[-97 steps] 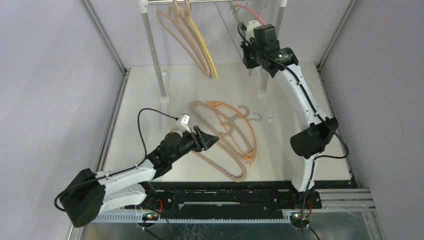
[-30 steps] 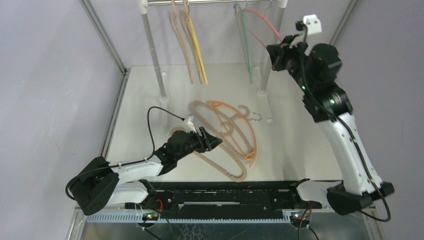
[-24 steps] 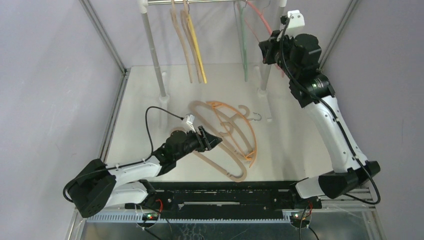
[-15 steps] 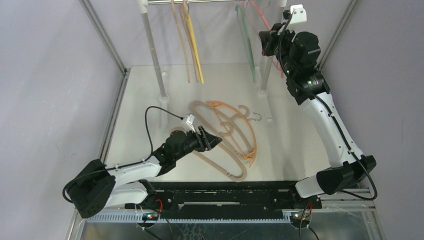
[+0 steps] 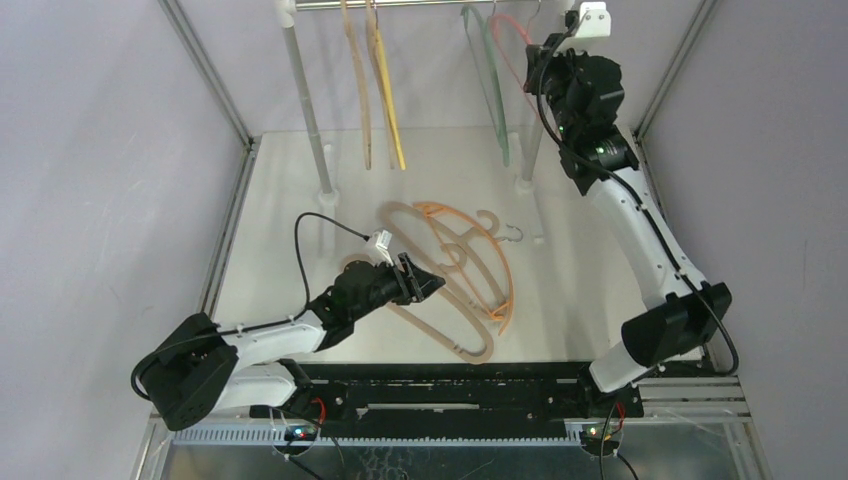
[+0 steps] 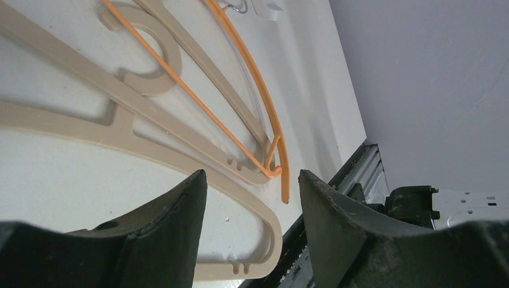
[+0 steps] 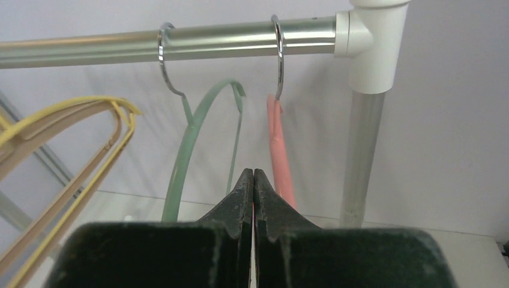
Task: Organize the hangers
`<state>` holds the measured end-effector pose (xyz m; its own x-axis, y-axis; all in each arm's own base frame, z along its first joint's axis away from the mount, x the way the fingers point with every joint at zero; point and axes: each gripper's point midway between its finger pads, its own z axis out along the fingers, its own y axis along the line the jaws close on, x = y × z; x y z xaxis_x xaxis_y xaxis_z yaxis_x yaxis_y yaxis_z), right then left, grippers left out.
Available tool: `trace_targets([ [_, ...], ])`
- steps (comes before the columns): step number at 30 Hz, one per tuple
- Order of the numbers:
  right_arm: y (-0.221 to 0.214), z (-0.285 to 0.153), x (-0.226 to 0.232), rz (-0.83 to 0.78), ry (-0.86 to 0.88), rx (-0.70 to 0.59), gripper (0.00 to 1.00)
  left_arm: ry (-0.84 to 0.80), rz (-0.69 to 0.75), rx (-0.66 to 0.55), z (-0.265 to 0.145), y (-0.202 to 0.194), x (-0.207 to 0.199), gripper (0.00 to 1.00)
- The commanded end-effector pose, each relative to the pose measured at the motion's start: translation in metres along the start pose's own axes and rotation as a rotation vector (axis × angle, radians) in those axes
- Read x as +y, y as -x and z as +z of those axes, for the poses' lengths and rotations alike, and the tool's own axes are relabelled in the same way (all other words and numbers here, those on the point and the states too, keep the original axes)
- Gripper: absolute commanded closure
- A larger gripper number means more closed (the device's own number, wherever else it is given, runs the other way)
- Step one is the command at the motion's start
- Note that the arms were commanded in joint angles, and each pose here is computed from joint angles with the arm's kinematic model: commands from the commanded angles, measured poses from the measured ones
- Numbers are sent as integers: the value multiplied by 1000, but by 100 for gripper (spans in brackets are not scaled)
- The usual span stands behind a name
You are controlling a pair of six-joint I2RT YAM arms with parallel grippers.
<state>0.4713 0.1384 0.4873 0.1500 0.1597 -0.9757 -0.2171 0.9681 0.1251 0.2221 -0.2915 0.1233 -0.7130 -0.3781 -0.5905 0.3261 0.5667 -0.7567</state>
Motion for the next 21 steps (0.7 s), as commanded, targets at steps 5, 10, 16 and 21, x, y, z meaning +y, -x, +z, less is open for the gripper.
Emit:
trace_targets([
  [5, 25, 23, -7, -26, -43, -116, 100, -58, 40, -19, 6, 9, -18, 37],
  [10, 26, 27, -9, -28, -52, -140, 100, -50, 43, -1, 9, 5, -15, 37],
  [16, 22, 39, -9, -39, -54, -130, 100, -49, 42, 13, 13, 1, -13, 37],
  [21, 17, 48, -20, -53, -115, -139, 100, -53, 42, 19, 14, 0, -13, 38],
])
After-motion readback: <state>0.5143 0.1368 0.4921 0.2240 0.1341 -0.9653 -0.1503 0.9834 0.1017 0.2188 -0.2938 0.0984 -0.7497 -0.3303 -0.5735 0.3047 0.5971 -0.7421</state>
